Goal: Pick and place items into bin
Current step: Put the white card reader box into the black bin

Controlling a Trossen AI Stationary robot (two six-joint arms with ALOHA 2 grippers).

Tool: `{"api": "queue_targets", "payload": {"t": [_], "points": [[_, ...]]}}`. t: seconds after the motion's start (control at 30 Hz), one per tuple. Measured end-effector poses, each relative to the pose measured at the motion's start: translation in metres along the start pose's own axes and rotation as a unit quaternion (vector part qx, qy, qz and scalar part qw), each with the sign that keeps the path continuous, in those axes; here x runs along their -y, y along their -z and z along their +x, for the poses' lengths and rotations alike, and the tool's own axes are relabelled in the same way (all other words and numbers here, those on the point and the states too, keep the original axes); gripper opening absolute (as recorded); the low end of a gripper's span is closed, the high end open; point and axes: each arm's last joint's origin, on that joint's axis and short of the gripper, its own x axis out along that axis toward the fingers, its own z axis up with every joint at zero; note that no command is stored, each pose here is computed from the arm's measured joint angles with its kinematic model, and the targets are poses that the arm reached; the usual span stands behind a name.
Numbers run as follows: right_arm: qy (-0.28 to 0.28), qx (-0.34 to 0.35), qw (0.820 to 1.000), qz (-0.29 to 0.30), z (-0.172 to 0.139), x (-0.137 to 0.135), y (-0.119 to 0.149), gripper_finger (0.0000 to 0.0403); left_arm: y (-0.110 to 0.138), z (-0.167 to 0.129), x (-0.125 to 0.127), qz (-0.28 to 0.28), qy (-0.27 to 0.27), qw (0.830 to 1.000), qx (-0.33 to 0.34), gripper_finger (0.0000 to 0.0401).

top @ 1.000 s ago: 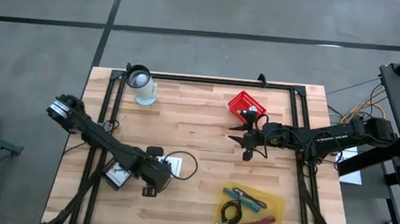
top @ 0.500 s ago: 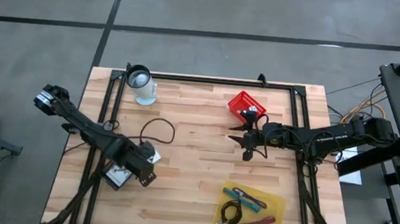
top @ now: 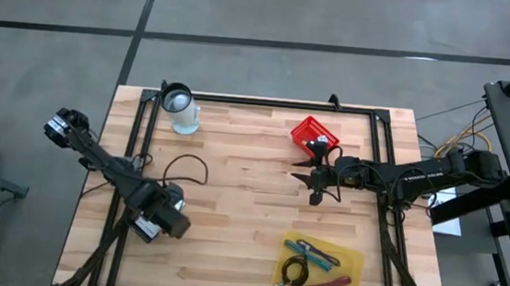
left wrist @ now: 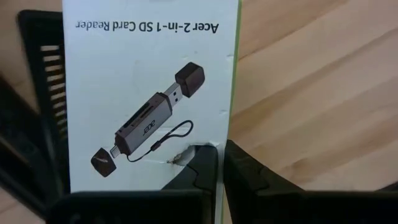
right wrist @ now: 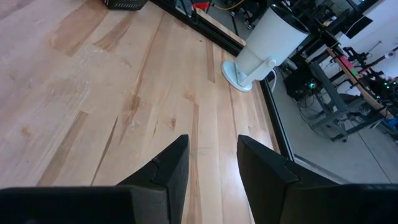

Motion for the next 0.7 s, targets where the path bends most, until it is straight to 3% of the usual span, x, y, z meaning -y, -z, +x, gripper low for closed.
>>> {"api": "queue_targets", "payload": {"t": [0.7], "points": [[0.0, 0.0, 1.0, 0.001, 0.0, 0.0, 0.0, 0.0123, 0.009, 0.027, -0.017, 0.0, -0.062, 0.998, 0.005, 0.0]]}}
